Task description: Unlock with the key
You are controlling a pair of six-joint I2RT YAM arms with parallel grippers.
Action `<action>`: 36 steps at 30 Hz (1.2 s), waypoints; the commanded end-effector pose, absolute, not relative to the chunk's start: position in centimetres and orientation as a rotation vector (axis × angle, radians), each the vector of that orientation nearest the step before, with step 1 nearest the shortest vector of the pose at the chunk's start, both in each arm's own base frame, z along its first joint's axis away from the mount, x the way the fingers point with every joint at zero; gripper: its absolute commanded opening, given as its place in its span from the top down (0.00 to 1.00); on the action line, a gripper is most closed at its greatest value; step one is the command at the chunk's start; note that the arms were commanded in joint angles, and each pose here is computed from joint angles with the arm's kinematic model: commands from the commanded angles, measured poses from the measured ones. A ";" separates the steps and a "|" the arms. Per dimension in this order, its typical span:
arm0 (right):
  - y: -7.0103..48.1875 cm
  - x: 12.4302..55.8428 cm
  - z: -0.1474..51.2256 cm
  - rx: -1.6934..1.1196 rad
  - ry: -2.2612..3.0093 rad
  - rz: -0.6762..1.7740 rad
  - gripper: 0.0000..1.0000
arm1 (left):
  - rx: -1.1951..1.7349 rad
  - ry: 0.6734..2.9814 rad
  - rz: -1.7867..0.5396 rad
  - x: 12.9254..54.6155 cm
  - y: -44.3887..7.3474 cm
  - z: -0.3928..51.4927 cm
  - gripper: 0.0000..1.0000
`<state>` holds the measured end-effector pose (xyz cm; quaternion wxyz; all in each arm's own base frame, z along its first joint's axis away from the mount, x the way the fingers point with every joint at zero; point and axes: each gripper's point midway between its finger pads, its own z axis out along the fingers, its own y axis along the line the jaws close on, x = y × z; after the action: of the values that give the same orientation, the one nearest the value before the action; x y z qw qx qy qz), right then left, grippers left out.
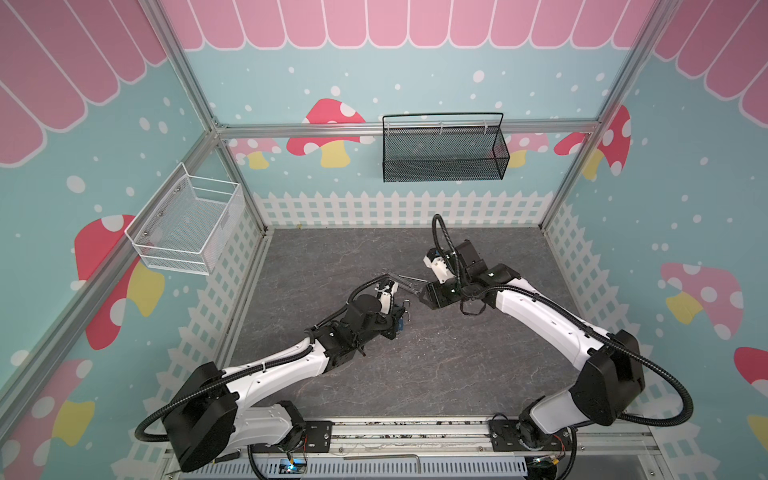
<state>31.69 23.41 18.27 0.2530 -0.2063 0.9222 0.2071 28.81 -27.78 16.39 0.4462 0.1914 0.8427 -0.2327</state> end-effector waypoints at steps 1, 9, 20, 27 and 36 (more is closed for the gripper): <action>21.2 32.5 18.9 -0.406 2.464 0.588 0.37 | 0.430 2.184 -0.564 28.8 -29.6 15.7 1.00; 12.5 34.8 16.6 0.033 2.400 0.496 0.33 | 0.306 2.570 -0.438 27.8 -34.0 7.3 1.00; 9.5 35.5 13.1 0.158 2.404 0.404 0.32 | 0.204 2.745 -0.243 29.4 -35.4 1.9 1.00; 7.3 36.5 12.9 0.201 2.355 0.246 0.29 | 0.195 2.744 -0.281 30.0 -35.4 3.8 0.58; -3.6 38.9 14.7 0.454 2.090 -0.296 0.15 | -0.141 2.340 -0.169 37.8 -22.4 17.7 0.08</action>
<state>38.44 1.63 14.00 0.4301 0.1343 0.8927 -0.0122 34.16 -30.50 12.01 0.2839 0.0241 0.9505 -0.1241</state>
